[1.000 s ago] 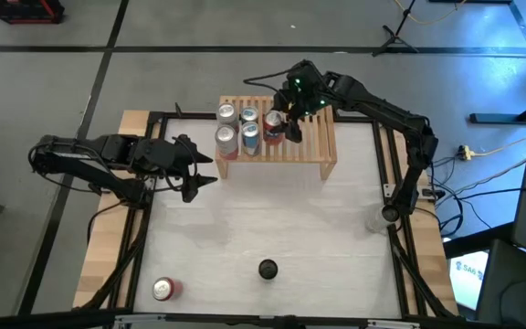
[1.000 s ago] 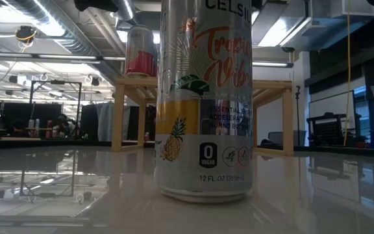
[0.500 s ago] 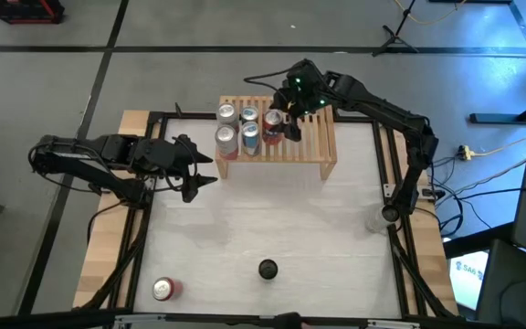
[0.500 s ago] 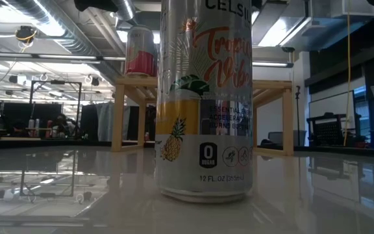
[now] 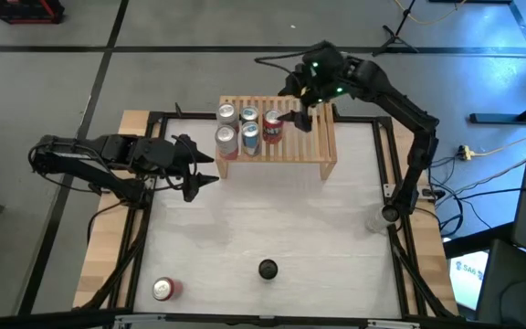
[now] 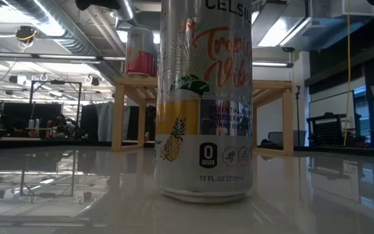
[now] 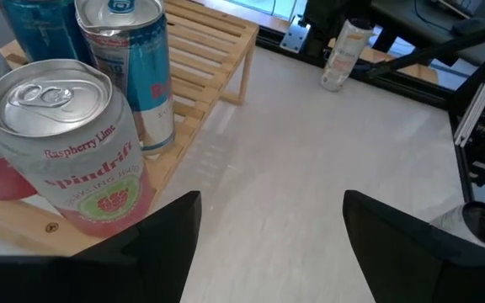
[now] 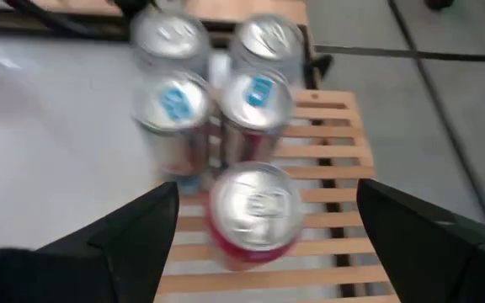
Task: Place canned beverage on shelf
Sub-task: Put the red soda can on the shelf aligned with the other red soda can
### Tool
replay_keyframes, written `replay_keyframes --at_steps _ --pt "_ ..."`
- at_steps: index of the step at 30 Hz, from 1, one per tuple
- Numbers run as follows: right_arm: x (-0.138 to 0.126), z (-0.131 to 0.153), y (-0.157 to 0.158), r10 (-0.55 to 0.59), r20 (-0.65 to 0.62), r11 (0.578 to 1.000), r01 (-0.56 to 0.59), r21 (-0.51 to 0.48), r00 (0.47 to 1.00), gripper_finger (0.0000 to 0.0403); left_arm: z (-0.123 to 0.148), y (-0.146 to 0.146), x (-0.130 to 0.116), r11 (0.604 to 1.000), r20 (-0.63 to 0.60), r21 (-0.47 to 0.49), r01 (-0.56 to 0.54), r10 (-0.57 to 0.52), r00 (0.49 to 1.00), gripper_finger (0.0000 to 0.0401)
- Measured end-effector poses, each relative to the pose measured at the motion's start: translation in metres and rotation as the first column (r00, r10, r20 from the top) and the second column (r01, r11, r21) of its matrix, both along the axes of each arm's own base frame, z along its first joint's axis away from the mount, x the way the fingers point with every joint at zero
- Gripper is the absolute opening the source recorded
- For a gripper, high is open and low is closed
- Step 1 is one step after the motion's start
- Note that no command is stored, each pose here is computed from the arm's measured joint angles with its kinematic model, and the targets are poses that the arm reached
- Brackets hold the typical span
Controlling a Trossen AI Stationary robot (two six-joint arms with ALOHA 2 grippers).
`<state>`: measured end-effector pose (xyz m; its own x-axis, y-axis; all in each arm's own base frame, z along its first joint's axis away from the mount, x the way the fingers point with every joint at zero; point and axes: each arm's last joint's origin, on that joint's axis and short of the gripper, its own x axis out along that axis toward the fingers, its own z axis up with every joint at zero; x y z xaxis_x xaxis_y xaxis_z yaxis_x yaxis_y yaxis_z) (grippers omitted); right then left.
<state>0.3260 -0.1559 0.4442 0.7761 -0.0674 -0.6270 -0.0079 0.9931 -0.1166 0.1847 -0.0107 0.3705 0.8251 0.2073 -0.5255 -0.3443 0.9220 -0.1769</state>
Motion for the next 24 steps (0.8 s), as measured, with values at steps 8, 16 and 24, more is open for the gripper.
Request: replay_keyframes --at_steps 8,16,24 --pt "-0.021 0.032 0.056 0.128 0.0 0.979 -0.126 0.16 0.992 0.0351 0.001 -0.003 0.0 0.996 0.015 -0.085 0.002 -0.001 1.0 0.0279" --pt "-0.036 0.052 0.118 0.182 0.023 0.973 -0.184 0.14 0.983 0.0351 -0.002 -0.034 0.02 0.983 -0.021 -0.166 0.082 -0.086 0.996 0.0279" --pt "-0.035 0.049 0.17 0.303 -0.01 0.943 -0.298 0.148 0.953 0.0351 0.02 -0.071 0.034 0.961 -0.057 -0.263 0.089 -0.108 0.992 0.0271"
